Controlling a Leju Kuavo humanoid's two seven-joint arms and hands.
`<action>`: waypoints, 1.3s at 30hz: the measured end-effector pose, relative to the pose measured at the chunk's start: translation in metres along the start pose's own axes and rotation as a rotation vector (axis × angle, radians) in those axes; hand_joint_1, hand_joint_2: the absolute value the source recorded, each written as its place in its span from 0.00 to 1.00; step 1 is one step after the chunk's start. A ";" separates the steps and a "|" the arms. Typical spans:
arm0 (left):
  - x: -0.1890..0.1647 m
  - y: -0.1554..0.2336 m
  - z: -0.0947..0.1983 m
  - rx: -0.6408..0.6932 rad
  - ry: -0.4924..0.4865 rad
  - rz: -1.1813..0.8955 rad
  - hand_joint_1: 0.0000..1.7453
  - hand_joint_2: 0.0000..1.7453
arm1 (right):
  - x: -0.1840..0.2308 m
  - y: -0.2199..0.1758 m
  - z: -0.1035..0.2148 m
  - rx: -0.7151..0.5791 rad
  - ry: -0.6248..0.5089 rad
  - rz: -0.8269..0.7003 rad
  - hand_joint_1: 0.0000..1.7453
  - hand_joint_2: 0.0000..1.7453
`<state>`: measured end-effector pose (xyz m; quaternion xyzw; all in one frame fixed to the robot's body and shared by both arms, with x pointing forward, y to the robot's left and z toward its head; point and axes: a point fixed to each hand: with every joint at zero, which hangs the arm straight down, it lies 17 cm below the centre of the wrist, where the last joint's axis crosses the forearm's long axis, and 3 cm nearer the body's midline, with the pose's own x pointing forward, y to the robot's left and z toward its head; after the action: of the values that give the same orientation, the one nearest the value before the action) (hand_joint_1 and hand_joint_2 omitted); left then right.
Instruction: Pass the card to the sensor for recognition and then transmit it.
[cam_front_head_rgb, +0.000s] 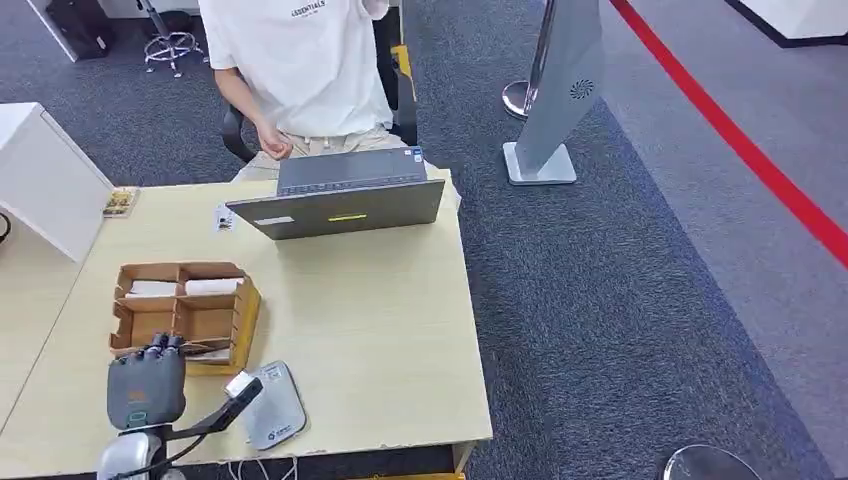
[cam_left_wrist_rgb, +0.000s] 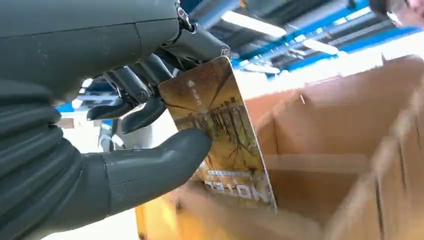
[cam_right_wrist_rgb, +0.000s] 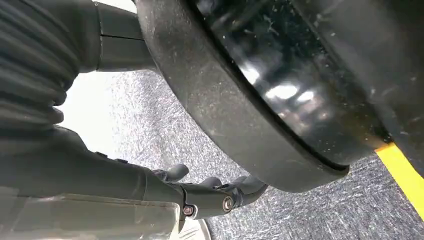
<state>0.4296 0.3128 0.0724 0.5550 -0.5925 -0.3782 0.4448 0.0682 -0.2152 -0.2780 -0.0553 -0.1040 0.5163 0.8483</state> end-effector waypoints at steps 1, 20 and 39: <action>-0.004 0.009 -0.009 0.024 0.003 -0.006 1.00 1.00 | 0.000 0.000 0.000 0.000 -0.001 0.002 0.00 1.00; -0.045 0.144 -0.131 0.275 -0.051 -0.162 1.00 1.00 | 0.002 0.000 0.000 0.010 -0.013 0.042 0.00 1.00; -0.062 0.259 -0.242 0.385 -0.056 -0.390 0.00 1.00 | 0.004 0.001 0.000 0.020 -0.021 0.075 0.00 1.00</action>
<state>0.5747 0.4109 0.3863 0.7223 -0.5474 -0.3525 0.2334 0.0692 -0.2113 -0.2773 -0.0452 -0.1053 0.5491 0.8279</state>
